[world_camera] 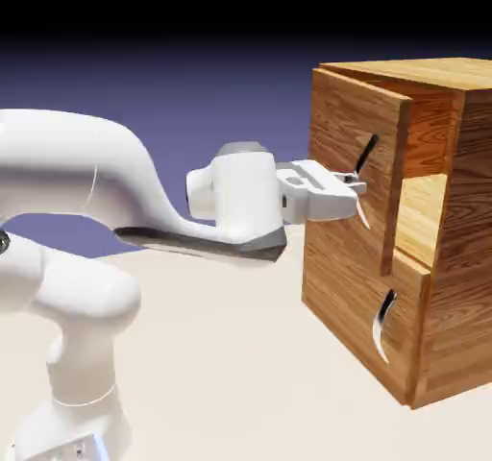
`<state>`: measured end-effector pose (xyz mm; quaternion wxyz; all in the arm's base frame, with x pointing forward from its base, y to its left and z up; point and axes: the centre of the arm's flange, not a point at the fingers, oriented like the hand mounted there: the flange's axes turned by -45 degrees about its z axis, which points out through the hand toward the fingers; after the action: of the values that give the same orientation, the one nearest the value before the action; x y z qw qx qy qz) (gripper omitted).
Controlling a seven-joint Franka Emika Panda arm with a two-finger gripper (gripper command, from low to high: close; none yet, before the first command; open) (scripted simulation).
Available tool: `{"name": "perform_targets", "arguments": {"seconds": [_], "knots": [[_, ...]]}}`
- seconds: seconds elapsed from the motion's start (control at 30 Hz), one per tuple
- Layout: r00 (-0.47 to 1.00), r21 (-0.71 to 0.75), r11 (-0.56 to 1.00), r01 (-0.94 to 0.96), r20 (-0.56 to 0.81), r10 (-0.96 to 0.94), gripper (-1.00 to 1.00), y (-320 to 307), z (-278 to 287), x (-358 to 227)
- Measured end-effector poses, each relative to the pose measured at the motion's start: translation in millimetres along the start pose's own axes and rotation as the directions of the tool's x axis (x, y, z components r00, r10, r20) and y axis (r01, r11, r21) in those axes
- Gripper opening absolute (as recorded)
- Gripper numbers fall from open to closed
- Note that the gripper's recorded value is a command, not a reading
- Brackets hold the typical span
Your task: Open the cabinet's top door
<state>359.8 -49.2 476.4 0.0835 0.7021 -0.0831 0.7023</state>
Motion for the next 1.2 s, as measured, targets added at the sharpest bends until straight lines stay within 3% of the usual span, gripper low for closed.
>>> {"name": "perform_targets", "arguments": {"seconds": [1.2], "knots": [[1.000, -0.464, 0.886, 0.000, 0.000, 0.000, -1.00, -109.7, -152.0, 0.1]]}}
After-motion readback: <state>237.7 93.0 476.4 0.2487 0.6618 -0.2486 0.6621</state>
